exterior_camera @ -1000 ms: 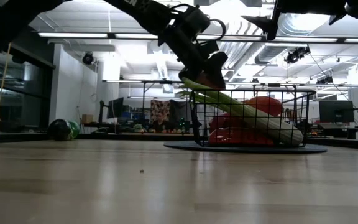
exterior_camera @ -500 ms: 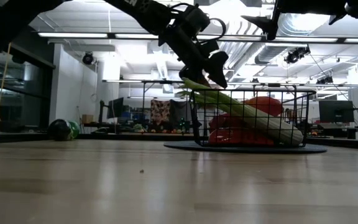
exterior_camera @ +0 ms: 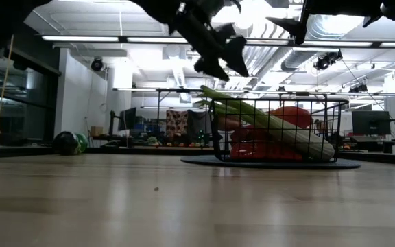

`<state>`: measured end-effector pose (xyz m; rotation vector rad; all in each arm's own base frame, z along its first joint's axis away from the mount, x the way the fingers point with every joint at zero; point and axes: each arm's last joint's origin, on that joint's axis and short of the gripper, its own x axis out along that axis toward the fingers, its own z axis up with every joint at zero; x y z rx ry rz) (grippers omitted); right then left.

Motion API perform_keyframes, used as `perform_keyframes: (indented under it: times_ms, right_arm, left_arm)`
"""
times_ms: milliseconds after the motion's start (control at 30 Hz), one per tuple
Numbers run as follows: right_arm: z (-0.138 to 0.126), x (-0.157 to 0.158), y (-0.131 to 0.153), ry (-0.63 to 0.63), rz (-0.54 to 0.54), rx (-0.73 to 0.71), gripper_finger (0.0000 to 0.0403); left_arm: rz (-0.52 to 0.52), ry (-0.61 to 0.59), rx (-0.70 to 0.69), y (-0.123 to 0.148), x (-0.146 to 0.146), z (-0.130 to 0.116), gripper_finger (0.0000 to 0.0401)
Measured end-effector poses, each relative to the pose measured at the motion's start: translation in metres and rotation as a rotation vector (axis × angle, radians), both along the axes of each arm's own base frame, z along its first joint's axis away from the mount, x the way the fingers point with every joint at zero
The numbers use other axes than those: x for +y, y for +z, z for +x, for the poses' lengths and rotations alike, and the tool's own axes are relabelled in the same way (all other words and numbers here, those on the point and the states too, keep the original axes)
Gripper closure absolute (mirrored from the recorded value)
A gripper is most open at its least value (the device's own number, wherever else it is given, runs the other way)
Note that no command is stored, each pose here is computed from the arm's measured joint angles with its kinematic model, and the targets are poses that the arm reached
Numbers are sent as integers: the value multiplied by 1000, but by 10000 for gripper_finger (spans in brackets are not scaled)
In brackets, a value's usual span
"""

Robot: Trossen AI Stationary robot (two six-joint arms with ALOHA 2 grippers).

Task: Build produce basket
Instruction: Put the apple into the black wire basket

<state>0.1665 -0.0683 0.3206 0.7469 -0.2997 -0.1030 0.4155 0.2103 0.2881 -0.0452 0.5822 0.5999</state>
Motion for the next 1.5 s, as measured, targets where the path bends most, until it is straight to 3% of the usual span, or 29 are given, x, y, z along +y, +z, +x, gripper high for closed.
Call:
perform_keyframes:
  times_ms: [333,600,900,1133,1400,1500]
  right_arm:
    - [0,0,0,-6,-23,9,8]
    - [0,0,-1,-14,-59,21,8]
    - [0,0,-1,-18,-107,31,8]
    - [0,0,-1,-33,-179,45,8]
    - [0,0,-1,-112,-456,103,8]
    - [1,-1,-2,-134,-507,125,8]
  left_arm:
    - [22,-93,22,64,-26,-44,3]
    - [-106,-190,-243,104,-48,-91,3]
    - [-126,-285,-574,86,-92,-153,3]
    - [-165,-307,-728,58,-127,-207,3]
    - [-174,-318,-823,64,-146,-252,3]
    - [-156,-319,-827,67,-150,-260,3]
